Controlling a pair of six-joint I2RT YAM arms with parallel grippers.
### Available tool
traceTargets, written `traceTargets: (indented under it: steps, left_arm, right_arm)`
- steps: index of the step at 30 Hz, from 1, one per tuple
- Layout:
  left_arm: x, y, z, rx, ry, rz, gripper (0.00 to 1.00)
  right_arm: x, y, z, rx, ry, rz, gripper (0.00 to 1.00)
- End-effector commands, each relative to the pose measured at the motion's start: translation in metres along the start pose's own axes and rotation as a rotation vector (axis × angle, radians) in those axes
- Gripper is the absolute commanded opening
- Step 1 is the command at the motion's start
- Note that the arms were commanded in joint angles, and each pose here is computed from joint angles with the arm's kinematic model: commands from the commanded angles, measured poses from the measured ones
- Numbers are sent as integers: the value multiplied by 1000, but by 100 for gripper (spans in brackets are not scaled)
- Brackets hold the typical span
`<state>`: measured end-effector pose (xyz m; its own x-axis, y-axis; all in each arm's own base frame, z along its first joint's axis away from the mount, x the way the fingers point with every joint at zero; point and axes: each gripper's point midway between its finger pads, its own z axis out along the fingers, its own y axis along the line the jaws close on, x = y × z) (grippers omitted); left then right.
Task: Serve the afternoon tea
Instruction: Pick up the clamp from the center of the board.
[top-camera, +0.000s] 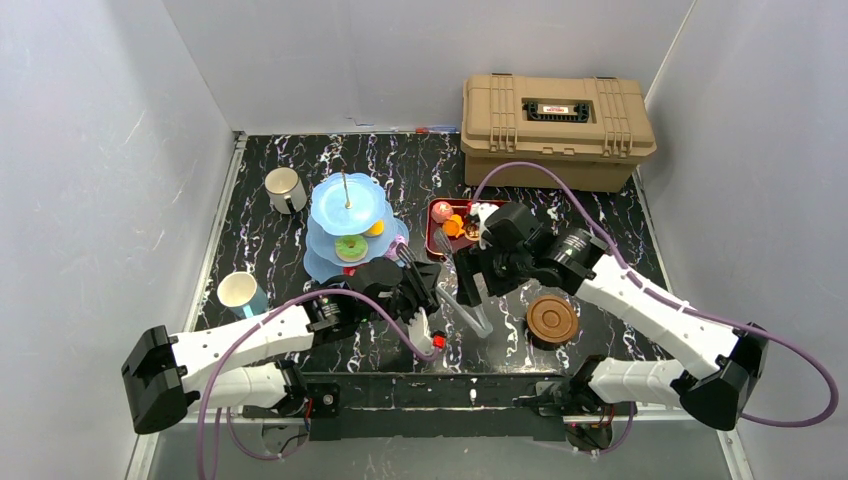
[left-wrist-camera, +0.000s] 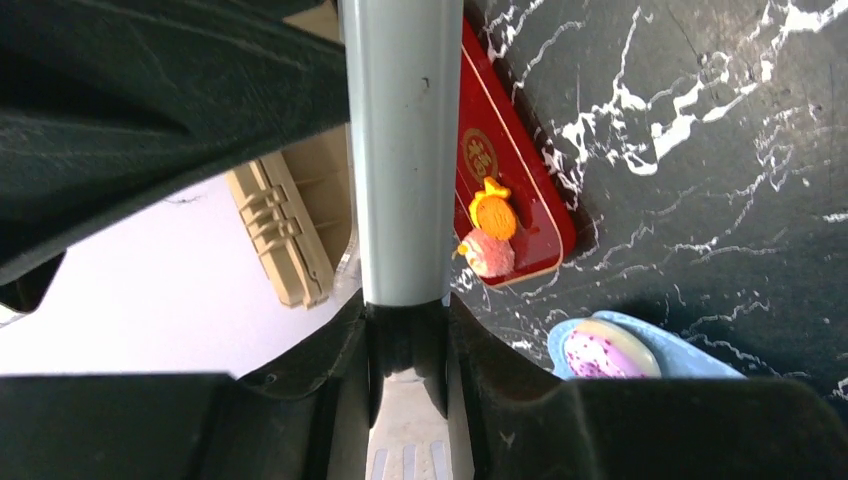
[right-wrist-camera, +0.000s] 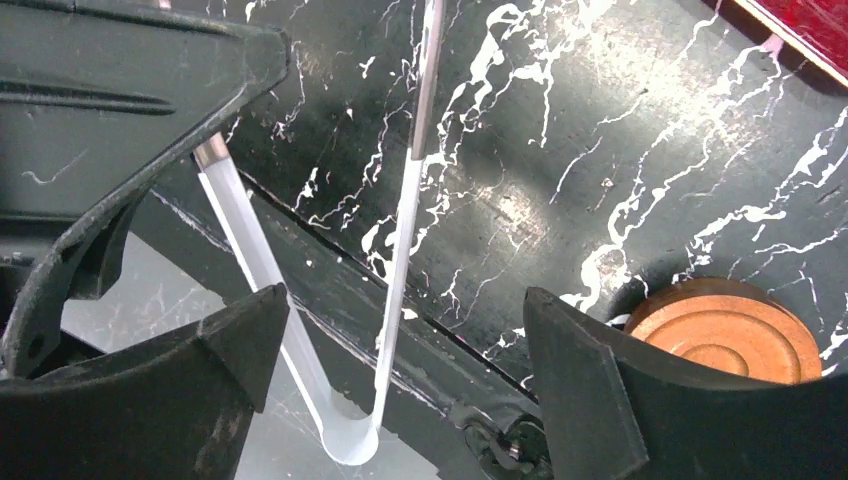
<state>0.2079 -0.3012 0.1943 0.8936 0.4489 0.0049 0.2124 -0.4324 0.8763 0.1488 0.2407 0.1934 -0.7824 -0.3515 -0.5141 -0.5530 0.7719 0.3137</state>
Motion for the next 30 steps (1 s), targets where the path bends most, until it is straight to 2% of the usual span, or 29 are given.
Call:
traceTargets:
  steps: [1, 10, 12, 15, 30]
  left_arm:
    - [-7, 35, -12, -116, -32, 15, 0]
    - [-15, 47, -22, -176, -81, -10, 0]
    - [-17, 48, -24, -181, -91, -8, 0]
    - [-18, 50, -25, -188, -97, -3, 0]
    - [-16, 59, -28, -204, -85, -2, 0]
  right_arm:
    - [-23, 14, -20, -61, -112, -12, 98]
    - [-33, 54, -61, -337, -333, -58, 98]
    - [-29, 59, -64, -371, -317, -63, 98]
    - [-20, 51, -58, -326, -255, -58, 98]
    - [-11, 49, -43, -328, -210, -62, 98]
